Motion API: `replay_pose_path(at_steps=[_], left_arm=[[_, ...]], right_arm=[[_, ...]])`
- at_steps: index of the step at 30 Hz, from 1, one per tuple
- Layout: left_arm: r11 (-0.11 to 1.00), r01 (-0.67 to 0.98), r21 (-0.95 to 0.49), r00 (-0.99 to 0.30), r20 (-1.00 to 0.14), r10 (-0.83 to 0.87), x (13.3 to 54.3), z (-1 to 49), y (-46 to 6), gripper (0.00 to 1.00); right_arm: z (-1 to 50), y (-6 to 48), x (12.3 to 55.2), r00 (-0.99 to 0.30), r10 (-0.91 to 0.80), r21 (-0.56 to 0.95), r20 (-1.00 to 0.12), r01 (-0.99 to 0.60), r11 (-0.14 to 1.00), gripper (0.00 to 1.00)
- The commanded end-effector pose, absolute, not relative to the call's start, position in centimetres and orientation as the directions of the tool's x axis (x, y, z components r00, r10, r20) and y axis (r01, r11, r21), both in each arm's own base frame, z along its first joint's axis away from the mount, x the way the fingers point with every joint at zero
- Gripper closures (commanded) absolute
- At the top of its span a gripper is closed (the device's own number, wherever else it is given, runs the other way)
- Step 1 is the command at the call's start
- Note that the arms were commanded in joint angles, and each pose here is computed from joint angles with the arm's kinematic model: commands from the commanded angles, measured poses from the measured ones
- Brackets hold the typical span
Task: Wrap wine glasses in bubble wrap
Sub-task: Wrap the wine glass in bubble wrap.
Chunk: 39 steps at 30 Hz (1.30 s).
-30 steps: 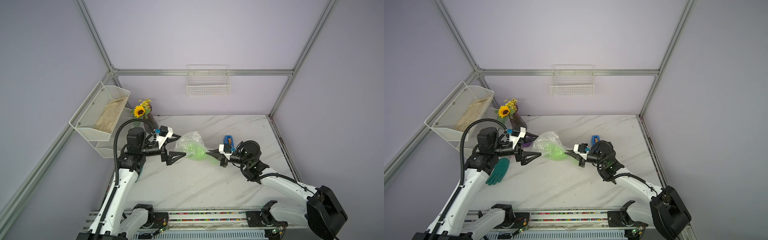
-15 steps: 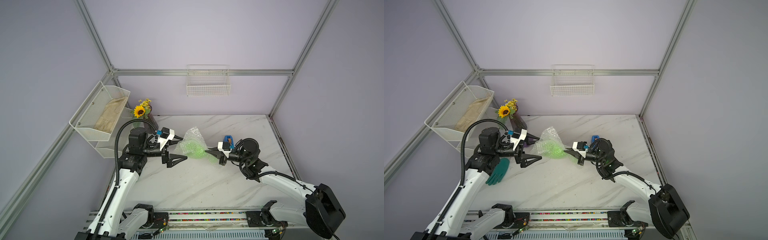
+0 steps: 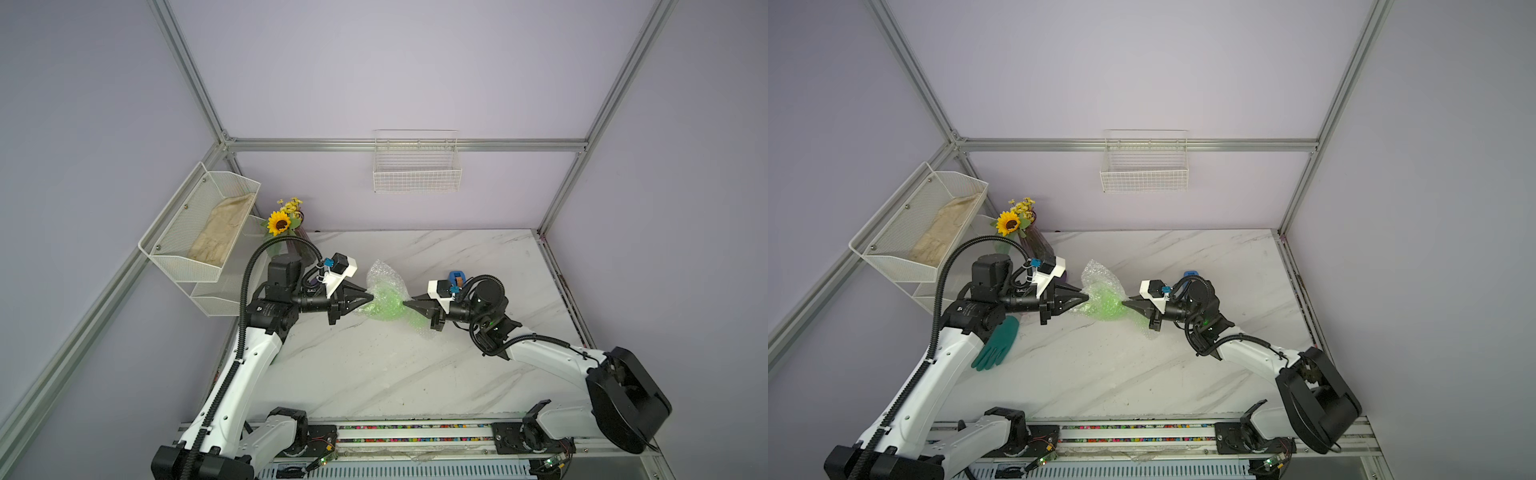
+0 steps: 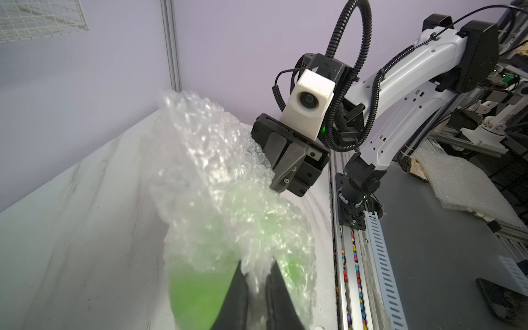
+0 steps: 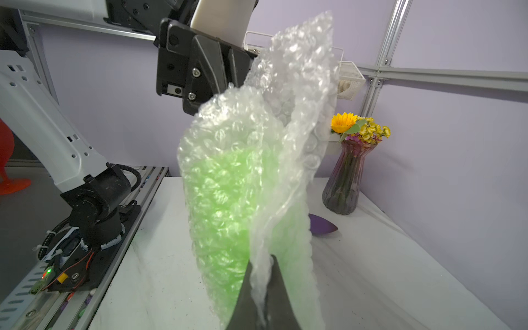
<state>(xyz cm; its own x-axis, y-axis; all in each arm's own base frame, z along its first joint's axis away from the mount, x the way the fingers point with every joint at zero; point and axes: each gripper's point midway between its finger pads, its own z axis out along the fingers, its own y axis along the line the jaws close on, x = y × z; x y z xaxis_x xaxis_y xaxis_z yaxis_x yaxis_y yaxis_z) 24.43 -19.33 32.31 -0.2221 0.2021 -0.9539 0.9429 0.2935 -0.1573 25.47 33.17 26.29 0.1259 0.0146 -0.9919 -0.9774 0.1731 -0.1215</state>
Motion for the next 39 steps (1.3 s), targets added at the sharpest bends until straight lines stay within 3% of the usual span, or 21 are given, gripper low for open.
replay_pose_path(at_steps=[1,14,17,21,24,29,36,39], left_arm=[[0.298,0.944,-0.141,-0.22,-0.942,0.252,24.3,33.5,-20.1,1.0],[0.362,0.896,-0.256,-0.429,-0.705,0.564,25.3,22.9,-22.1,1.0],[0.351,0.894,-0.278,-0.445,-0.646,0.621,25.2,21.3,-23.0,1.0],[0.316,0.889,-0.33,-0.456,-0.589,0.667,24.9,20.1,-24.2,1.0],[0.32,0.879,-0.353,-0.472,-0.55,0.689,25.0,19.9,-24.5,1.0],[0.306,0.883,-0.356,-0.453,-0.478,0.752,24.0,19.1,-25.6,1.0],[0.391,0.864,-0.317,-0.484,-0.312,0.817,23.6,15.3,-24.5,1.0],[0.439,0.854,-0.278,-0.506,-0.252,0.825,24.0,14.0,-23.4,1.0]], right_arm=[[26.5,35.4,24.9,0.106,0.08,-0.093,-0.991,-0.984,0.149,1.0],[16.5,35.3,25.7,-0.004,-0.016,0.001,-1.0,-0.976,0.217,1.0],[15.3,34.7,25.3,0.002,-0.004,-0.002,-1.0,-0.971,0.24,0.87],[13.9,34.1,25.0,-0.013,-0.013,0.009,-1.0,-0.966,0.259,0.82],[13.5,33.8,24.5,-0.024,-0.007,0.021,-1.0,-0.966,0.257,0.6],[12.9,33.4,24.4,-0.022,-0.031,0.012,-0.999,-0.959,0.282,0.53],[12.7,32.4,24.4,-0.03,-0.051,0.012,-0.998,-0.945,0.328,0.51],[12.5,32.5,24.5,-0.037,-0.06,0.015,-0.998,-0.944,0.33,0.6]])
